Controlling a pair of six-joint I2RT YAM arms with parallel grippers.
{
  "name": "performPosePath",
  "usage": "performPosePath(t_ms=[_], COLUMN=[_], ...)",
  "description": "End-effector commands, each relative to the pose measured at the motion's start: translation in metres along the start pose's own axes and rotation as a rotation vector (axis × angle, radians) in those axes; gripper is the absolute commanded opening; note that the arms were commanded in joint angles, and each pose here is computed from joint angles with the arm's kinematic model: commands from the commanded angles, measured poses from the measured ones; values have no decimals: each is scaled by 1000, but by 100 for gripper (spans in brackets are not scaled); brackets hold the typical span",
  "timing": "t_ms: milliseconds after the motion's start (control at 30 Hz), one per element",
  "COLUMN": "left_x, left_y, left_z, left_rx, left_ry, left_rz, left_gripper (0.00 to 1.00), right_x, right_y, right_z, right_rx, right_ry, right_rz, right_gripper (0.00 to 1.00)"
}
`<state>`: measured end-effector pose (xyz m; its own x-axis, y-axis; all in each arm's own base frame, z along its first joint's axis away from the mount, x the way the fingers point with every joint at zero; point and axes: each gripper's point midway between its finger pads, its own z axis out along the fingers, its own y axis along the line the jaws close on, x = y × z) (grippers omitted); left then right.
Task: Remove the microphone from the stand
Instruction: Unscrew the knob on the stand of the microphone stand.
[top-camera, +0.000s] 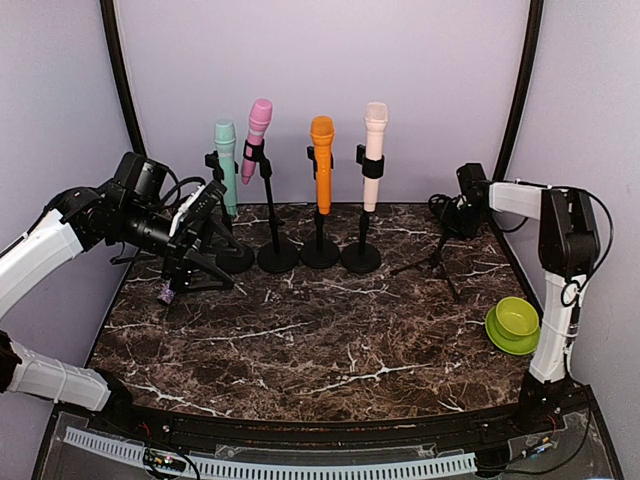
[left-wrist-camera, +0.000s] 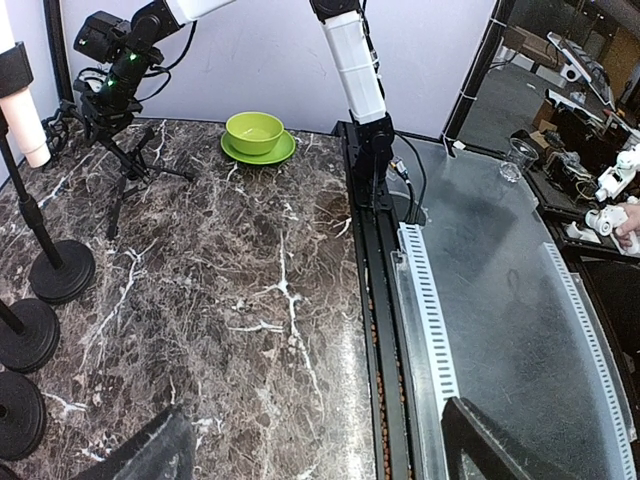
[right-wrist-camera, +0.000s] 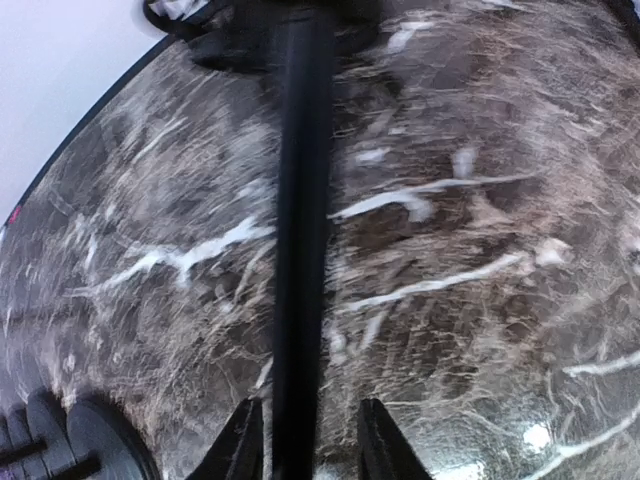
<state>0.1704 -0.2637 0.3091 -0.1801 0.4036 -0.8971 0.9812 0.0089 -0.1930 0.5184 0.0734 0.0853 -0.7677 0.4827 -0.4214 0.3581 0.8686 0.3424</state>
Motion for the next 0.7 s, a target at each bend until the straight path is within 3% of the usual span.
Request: performPosePath(t_ms=[0, 33, 233, 367, 500, 667], left_x=[-9, -9, -9, -13, -19, -26], left_y=[-9, -9, -7, -6, -6, -4], left_z=[-6, -7, -5, -2, 0, 9], left_rx=[15, 15, 22, 34, 62, 110], left_ry=[-29, -30, -41, -66, -105, -151], left_rz=[2, 3, -15, -30, -60, -141], left_gripper=[87, 87, 87, 87, 87, 86], right_x=[-5, -6, -7, 17, 66, 135], right_y=[12, 15, 55, 91, 123, 128], right_z=[-5, -9, -63, -115, -184, -244], right_rx=[-54, -66, -215, -346, -507, -645], right_ry=[-24, -35, -157, -265, -367, -421], right_rz=[-1, -5, -55, -122, -193, -211], right_gripper=[6, 0, 0, 0, 0, 0])
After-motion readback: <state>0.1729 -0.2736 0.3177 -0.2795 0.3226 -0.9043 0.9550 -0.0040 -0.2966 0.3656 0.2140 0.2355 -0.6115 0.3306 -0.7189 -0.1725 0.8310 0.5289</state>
